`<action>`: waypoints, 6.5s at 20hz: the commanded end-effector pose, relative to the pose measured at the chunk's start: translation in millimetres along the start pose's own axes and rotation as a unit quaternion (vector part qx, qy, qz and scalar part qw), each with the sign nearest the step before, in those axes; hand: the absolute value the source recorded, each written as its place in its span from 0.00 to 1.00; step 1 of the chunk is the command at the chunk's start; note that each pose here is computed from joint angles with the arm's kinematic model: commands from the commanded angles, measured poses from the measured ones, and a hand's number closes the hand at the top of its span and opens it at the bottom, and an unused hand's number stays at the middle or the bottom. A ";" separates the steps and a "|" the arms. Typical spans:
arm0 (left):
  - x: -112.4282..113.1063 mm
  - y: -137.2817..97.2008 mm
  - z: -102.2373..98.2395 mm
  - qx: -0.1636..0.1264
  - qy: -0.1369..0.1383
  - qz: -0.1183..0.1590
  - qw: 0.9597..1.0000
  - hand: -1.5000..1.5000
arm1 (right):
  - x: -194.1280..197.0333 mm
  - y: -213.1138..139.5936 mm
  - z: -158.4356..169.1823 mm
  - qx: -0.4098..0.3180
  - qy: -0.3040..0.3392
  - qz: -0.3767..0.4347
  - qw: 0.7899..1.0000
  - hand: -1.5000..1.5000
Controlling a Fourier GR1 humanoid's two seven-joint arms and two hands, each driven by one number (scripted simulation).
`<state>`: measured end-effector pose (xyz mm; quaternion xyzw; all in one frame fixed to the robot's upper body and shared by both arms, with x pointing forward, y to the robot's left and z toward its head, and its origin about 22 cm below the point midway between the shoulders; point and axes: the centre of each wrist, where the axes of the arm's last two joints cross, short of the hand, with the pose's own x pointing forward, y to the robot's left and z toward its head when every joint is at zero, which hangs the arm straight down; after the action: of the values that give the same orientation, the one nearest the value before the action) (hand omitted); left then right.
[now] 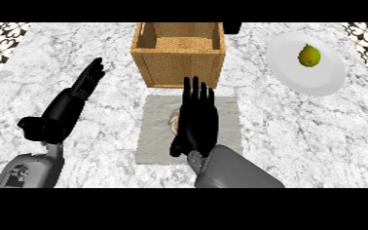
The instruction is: Pick the cupcake from the placemat and place it in the basket
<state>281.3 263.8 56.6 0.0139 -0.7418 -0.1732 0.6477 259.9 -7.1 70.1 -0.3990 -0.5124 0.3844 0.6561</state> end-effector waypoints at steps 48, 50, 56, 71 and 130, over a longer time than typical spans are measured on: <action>-0.3 -18.8 -18.2 -0.031 -0.011 0.003 0.999 0.50 | 50.7 17.4 72.9 0.125 -0.231 -0.027 0.965 1.00; -1.3 -6.0 -16.5 -0.022 -0.004 -0.002 1.000 0.50 | 54.3 10.9 73.3 0.093 -0.252 -0.083 0.960 1.00; -2.6 -10.8 -12.5 -0.013 0.004 0.000 1.000 0.50 | 71.7 -31.9 96.0 0.023 -0.310 -0.238 0.920 1.00; 1.8 13.8 -8.2 0.000 -0.002 -0.002 1.000 0.50 | 134.1 -121.7 87.8 -0.084 -0.236 -0.221 0.943 1.00; 19.6 5.3 -8.0 0.005 -0.006 -0.007 1.000 0.50 | 51.9 -146.9 -160.1 -0.314 -0.142 -0.358 0.868 0.00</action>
<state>282.0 259.0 64.9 0.0138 -0.7469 -0.1756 0.6412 440.4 -33.2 194.4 -0.3444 -0.7847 0.0210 0.5150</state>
